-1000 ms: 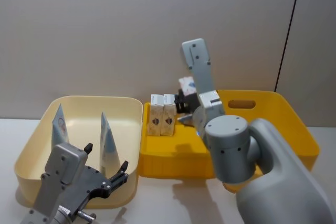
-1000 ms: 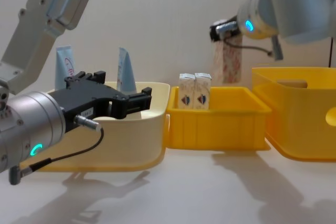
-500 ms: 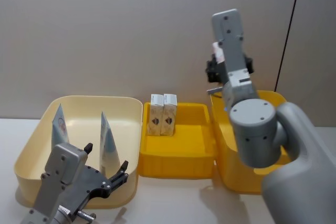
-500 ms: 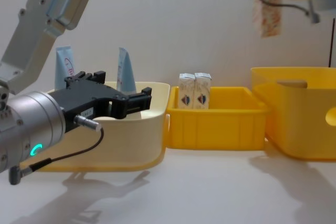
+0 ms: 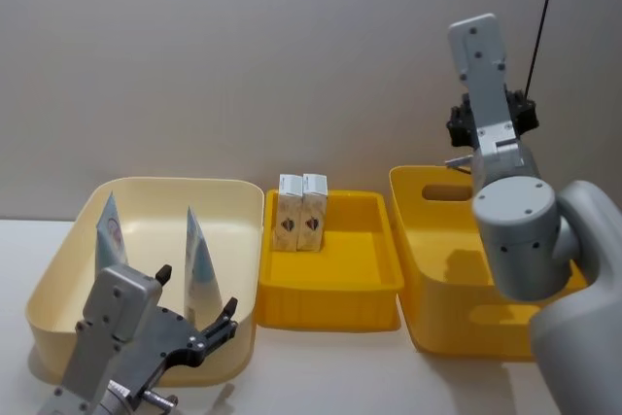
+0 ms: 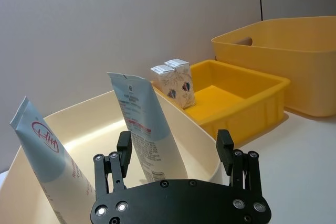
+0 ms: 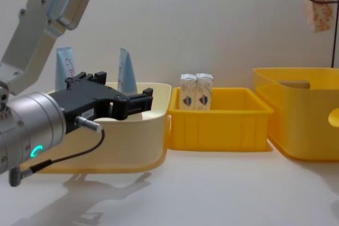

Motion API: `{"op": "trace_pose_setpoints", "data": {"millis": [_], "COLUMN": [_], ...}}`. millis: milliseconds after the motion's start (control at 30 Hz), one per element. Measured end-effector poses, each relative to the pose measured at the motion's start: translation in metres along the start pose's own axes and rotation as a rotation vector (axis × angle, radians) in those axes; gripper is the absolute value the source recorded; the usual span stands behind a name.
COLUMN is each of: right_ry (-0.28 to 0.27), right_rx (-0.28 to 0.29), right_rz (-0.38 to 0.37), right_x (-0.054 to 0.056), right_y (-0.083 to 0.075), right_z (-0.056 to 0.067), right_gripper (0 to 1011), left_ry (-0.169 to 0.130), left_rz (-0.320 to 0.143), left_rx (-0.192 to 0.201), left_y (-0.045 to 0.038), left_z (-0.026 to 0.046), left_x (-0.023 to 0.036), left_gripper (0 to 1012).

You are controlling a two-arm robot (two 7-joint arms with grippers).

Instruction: Bimanual collaborative sorting of washing and personal care products

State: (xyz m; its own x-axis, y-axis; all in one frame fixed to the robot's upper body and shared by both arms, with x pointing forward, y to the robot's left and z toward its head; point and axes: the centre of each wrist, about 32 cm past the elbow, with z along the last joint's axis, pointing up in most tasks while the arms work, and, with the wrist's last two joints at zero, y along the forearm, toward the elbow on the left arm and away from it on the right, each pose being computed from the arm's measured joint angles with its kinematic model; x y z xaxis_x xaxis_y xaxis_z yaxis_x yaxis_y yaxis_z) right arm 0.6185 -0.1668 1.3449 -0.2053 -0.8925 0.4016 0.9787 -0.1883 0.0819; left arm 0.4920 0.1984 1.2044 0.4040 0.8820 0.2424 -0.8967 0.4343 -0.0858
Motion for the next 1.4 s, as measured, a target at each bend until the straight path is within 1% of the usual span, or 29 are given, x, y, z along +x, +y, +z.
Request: {"op": "trace_pose_setpoints", "data": {"millis": [233,467,667,800,867,933,967,1033,1067,1167,1267,1333,1400], "right_ry": [-0.028,-0.042,-0.044,-0.044,-0.045,-0.045,-0.045,-0.045,-0.045,-0.046,-0.046,-0.046,-0.046], "right_rx": [-0.072,-0.141,-0.174,-0.193,-0.201,-0.205,-0.209,-0.213,-0.213,-0.221,-0.225,-0.226,-0.228], "right_rz": [0.006,0.034,0.050,0.058,0.062,0.064,0.066,0.068,0.068,0.071,0.072,0.073,0.075], "right_x": [0.008,0.011,0.013,0.014,0.014,0.014,0.015,0.015,0.015,0.015,0.015,0.015,0.015], "right_y": [0.010,0.020,0.025,0.028,0.028,0.029,0.029,0.030,0.030,0.031,0.032,0.032,0.032], "right_z": [-0.008,-0.016,-0.019,-0.021,-0.022,-0.023,-0.023,-0.024,-0.024,-0.025,-0.025,-0.025,-0.025], "right_gripper": [441,441,443,549,627,666,724,755,820,871,966,1001,1001], "left_ry": [0.000,0.000,0.000,0.000,0.000,0.000,0.000,0.000,0.000,0.000,0.000,0.000,0.000], "left_rz": [0.000,0.000,0.000,0.000,0.000,0.000,0.000,0.000,0.000,0.000,0.000,0.000,0.000], "left_rx": [0.000,0.000,0.000,0.000,0.000,0.000,0.000,0.000,0.000,0.000,0.000,0.000,-0.001], "left_y": [0.0000,0.0000,0.0000,0.0000,0.0000,0.0000,0.0000,0.0000,0.0000,0.0000,0.0000,0.0000,-0.0002], "left_z": [0.0000,0.0000,0.0000,0.0000,0.0000,0.0000,0.0000,0.0000,0.0000,0.0000,0.0000,0.0000,0.0002], "left_x": [0.0000,0.0000,0.0000,0.0000,0.0000,0.0000,0.0000,0.0000,0.0000,0.0000,0.0000,0.0000,0.0001], "left_gripper": [1003,1003,1003,1003,1003,1003,1003,1003,1003,1004,1003,1003,1003]}}
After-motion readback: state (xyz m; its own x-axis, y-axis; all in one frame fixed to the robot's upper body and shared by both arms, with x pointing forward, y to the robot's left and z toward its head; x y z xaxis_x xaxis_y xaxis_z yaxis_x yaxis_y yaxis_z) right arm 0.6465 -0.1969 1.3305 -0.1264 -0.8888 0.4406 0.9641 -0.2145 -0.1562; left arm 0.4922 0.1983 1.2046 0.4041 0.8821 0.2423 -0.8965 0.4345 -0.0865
